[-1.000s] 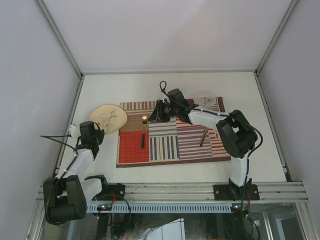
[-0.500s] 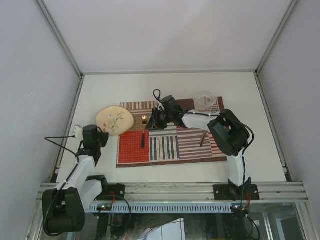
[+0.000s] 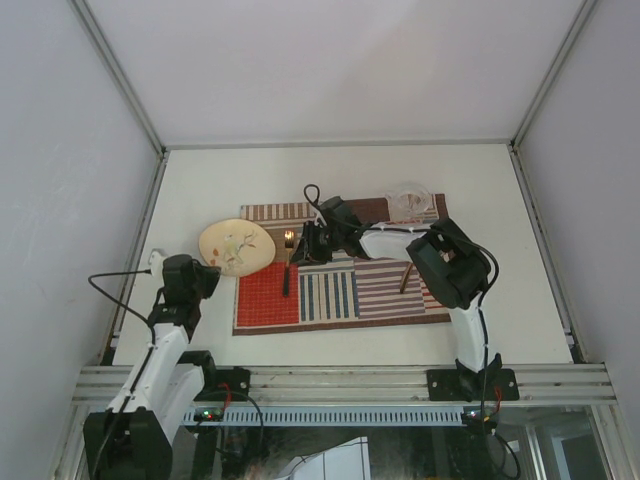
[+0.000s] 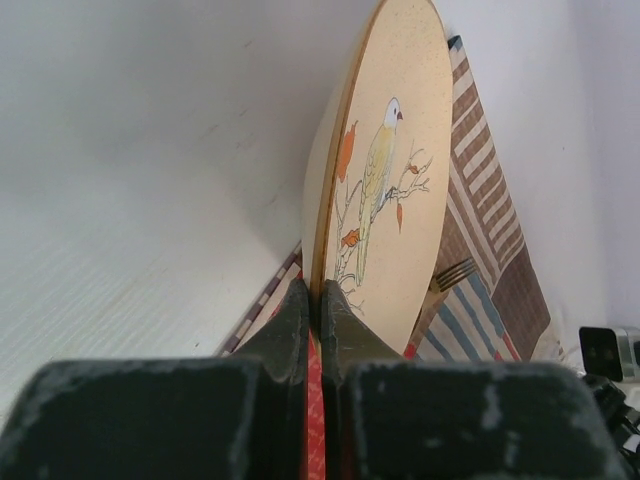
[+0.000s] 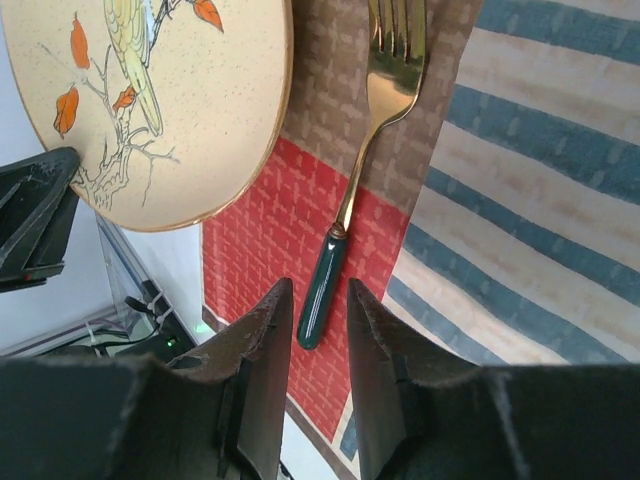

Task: Set the dinner table for one person
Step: Place the plate on the napkin.

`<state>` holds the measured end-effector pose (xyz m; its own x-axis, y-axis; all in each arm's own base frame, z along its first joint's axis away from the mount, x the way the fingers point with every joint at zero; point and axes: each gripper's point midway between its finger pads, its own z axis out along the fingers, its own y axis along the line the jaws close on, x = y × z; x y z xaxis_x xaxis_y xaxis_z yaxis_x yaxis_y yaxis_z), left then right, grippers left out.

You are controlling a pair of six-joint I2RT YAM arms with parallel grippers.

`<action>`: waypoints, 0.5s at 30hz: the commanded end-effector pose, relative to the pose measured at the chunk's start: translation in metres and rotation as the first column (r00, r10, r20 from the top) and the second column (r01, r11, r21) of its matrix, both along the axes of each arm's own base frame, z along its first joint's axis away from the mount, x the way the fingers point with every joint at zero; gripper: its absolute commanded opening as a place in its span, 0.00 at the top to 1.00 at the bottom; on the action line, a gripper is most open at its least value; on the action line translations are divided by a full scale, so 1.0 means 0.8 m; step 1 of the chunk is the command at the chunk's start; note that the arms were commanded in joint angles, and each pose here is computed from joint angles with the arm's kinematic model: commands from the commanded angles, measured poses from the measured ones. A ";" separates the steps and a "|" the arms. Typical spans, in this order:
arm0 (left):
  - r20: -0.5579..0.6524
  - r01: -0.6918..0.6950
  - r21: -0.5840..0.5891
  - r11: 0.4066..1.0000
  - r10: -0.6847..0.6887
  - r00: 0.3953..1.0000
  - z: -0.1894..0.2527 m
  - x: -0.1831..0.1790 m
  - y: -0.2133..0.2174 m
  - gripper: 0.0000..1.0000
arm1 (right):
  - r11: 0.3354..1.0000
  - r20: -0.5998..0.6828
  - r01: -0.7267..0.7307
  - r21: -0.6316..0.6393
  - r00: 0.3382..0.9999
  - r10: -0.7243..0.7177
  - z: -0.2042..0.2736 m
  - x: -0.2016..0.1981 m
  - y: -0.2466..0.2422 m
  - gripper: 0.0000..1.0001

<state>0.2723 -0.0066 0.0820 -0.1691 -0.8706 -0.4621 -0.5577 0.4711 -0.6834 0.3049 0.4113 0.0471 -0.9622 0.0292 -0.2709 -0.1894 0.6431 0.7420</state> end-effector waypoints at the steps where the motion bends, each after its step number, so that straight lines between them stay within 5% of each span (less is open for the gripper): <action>1: 0.175 0.073 -0.010 0.997 -0.070 0.982 0.066 0.025 -0.017 1.00 | 0.997 0.044 -0.006 0.073 0.999 0.003 0.027 0.014 0.026 0.72; 15: 0.228 0.187 -0.008 0.982 -0.180 0.957 0.090 0.029 -0.041 1.00 | 0.998 0.069 -0.007 0.067 0.998 0.003 0.037 0.015 0.027 0.72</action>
<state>0.2667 -0.0213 0.0810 -0.2507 -0.8618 -0.4410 -0.5263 0.5037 -0.6851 0.3070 0.4196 0.0461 -0.9636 0.0336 -0.2654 -0.1841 0.6366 0.7489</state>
